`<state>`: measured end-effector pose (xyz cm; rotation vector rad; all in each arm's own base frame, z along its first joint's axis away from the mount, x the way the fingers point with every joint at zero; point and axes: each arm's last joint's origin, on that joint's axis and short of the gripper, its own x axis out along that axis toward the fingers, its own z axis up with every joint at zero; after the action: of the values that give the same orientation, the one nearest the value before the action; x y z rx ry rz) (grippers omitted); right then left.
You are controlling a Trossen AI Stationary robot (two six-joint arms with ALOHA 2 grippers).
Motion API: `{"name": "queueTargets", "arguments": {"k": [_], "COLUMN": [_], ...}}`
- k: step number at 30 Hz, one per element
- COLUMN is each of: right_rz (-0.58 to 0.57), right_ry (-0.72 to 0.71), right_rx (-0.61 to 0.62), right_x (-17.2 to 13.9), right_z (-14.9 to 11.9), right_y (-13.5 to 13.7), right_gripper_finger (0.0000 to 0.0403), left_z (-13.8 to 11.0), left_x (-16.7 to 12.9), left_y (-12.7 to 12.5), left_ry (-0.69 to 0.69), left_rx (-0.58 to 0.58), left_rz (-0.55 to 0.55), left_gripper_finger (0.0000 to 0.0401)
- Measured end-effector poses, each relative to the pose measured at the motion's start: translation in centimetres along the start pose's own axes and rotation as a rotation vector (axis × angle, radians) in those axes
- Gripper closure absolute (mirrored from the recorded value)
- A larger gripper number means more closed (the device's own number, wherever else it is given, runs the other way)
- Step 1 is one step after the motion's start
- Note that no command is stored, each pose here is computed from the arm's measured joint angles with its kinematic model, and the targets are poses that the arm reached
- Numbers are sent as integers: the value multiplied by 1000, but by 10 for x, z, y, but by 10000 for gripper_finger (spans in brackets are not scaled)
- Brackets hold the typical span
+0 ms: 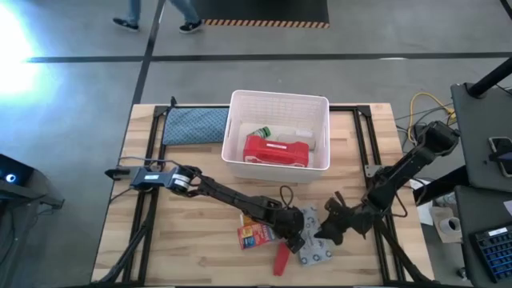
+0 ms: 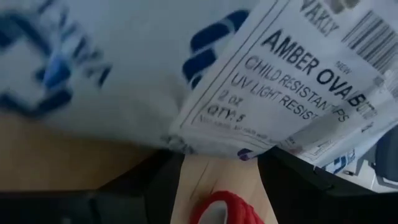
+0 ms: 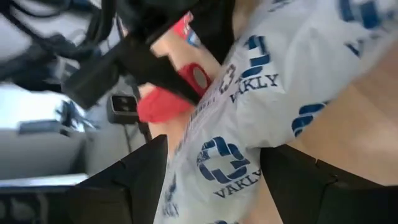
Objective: Pick & place medical supplies in basket/bin
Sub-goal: Put the mailer bag into the white bin
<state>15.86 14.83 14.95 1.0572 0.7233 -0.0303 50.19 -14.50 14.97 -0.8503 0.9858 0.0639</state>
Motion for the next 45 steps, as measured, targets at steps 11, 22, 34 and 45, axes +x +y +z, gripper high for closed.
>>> {"name": "queueTargets", "arguments": {"k": [11, 22, 34, 45], "right_rz": [-205, -170, -221, -87], "right_ry": [-25, 9, 46, 14], "right_rx": [29, -9, -75, -135], "right_x": [0, 31, 33, 4], "right_z": [5, 10, 9, 20], "right_y": [12, 27, 27, 48], "right_gripper_finger": [165, 167, 273, 286], "left_z": [1, 1, 1, -29], "left_x": [1, 2, -3, -91], "left_y": [4, 7, 4, -39], "left_ry": [-6, 2, -2, -101], "left_rx": [3, 52, 76, 177], "left_rz": [9, 25, 33, 250], "left_gripper_finger": [205, 205, 205, 248]}}
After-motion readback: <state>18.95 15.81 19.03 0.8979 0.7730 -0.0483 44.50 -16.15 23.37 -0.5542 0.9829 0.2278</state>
